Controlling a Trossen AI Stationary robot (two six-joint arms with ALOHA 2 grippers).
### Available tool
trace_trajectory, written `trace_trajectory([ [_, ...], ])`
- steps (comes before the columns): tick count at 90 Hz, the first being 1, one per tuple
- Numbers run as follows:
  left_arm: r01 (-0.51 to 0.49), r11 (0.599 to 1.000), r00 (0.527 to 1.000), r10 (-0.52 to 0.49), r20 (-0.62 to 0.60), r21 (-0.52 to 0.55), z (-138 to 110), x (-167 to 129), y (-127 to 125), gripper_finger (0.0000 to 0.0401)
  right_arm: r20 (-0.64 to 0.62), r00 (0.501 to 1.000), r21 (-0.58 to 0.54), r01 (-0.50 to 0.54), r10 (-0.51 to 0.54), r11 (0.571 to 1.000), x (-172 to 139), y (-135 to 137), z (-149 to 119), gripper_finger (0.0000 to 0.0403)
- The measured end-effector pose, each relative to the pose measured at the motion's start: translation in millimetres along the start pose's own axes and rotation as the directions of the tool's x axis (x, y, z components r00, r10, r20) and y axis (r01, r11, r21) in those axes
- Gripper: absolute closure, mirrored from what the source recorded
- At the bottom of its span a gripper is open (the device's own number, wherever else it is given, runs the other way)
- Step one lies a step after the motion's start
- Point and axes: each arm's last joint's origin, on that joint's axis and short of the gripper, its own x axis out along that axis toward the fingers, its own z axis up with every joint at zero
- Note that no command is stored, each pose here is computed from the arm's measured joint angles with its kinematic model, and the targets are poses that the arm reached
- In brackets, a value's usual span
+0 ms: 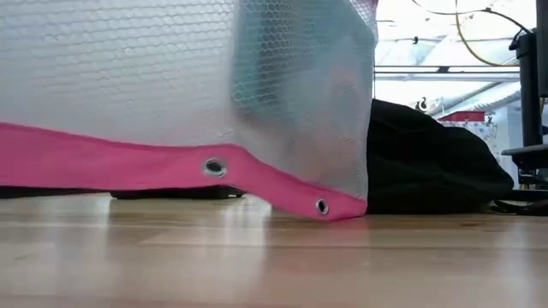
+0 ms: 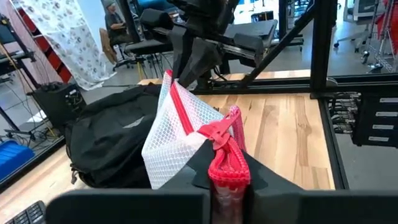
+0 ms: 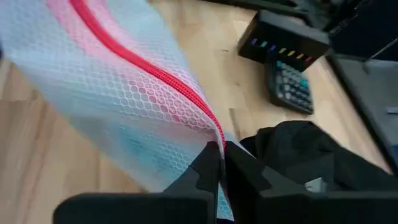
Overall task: Unpack backpack
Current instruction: Open the white zip bag
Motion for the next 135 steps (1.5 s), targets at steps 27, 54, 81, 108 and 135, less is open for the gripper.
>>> trace_trajectory([
  [27, 0.016, 1.000, 1.000, -0.015, -0.016, 0.014, -5.3, 0.7, 0.2, 0.0400, 0.188, 0.976, -0.083, -0.098, 0.113, 0.992, -12.8, 19.7, 16.8, 0.0349],
  [54, 0.007, 1.000, 1.000, -0.006, -0.022, 0.016, -9.0, 4.4, 1.8, 0.0401, 0.248, 0.940, -0.168, -0.195, 0.233, 0.966, -16.6, 39.0, 19.4, 0.0311],
  [81, 0.006, 1.000, 1.000, -0.006, -0.023, 0.019, -9.1, 4.8, 1.9, 0.0401, 0.391, 0.895, -0.212, -0.139, 0.214, 0.967, 31.2, 59.7, 30.5, 0.0261],
  [108, 0.005, 1.000, 1.000, -0.005, -0.025, 0.019, -9.2, 5.9, 2.2, 0.0401, 0.482, 0.791, -0.169, -0.339, 0.377, 0.926, 41.9, 59.7, 44.2, 0.0252],
  [135, 0.009, 1.000, 0.999, -0.009, -0.030, 0.001, -9.2, 6.8, 2.3, 0.0401, 0.557, 0.752, -0.166, -0.316, 0.353, 0.934, 66.1, 69.1, 43.6, 0.0250],
])
